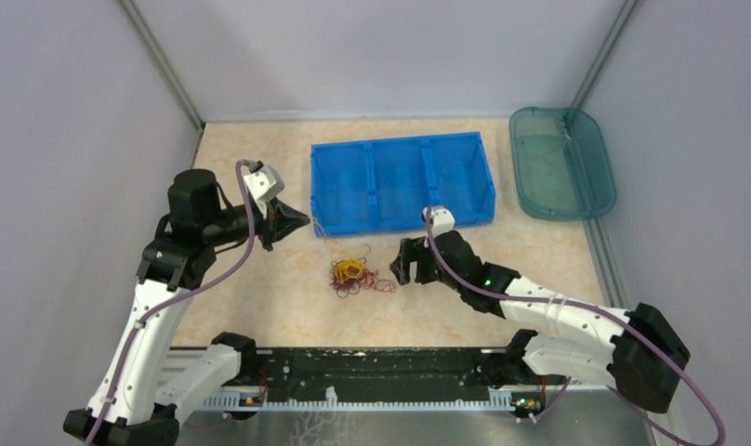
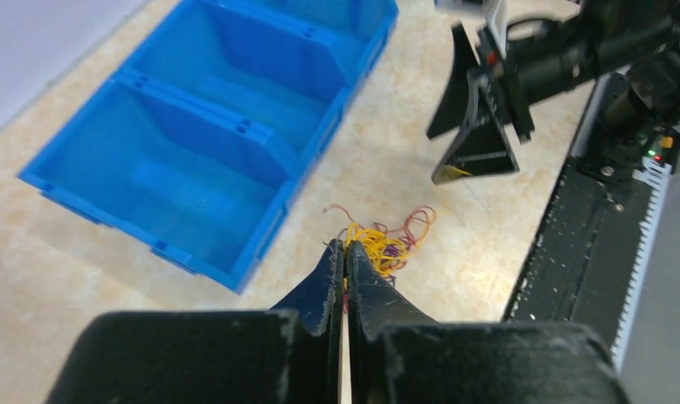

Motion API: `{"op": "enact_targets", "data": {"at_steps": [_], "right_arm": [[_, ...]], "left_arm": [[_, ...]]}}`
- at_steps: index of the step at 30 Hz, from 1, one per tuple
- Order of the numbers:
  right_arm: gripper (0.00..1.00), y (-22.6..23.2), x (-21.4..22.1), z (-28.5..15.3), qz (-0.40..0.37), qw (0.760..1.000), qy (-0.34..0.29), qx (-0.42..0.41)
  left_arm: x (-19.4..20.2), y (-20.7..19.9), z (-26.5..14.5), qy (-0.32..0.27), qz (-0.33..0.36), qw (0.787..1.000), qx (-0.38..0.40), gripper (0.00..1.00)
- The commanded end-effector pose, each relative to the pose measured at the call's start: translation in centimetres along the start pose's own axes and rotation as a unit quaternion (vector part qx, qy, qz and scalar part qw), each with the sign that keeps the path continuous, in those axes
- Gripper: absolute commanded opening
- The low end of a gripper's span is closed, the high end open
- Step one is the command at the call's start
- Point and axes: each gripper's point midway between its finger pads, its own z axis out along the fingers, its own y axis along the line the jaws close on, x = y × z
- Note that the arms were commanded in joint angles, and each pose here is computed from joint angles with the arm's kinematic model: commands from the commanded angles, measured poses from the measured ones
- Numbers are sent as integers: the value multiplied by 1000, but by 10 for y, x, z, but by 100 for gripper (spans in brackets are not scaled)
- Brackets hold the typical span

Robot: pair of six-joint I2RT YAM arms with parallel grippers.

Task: Untangle the cables

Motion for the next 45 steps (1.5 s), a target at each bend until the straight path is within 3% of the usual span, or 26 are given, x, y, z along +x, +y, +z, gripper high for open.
{"op": "enact_targets", "data": {"at_steps": [1, 10, 18, 25, 34, 45], "right_arm": [[81, 68, -93, -35, -19, 987, -115, -114], [83, 147, -140, -62, -77, 935, -204, -280], [80, 196, -132, -59, -116, 892, -187, -395], [76, 215, -139, -38, -98, 892, -190, -399], [72, 206, -160, -6, -87, 917, -246, -301], [66, 186, -134, 12, -80, 927, -237, -281]], "left_arm": [[-1, -24, -1, -3, -1, 998, 67, 3], [-31, -32, -7, -36, 3, 996, 84, 3], [-53, -39, -13, -55, -6, 994, 96, 4], [-72, -41, -16, -68, -11, 992, 104, 4], [-103, -48, -25, -92, -18, 989, 117, 5], [-151, -66, -48, -140, -11, 980, 137, 6]]}}
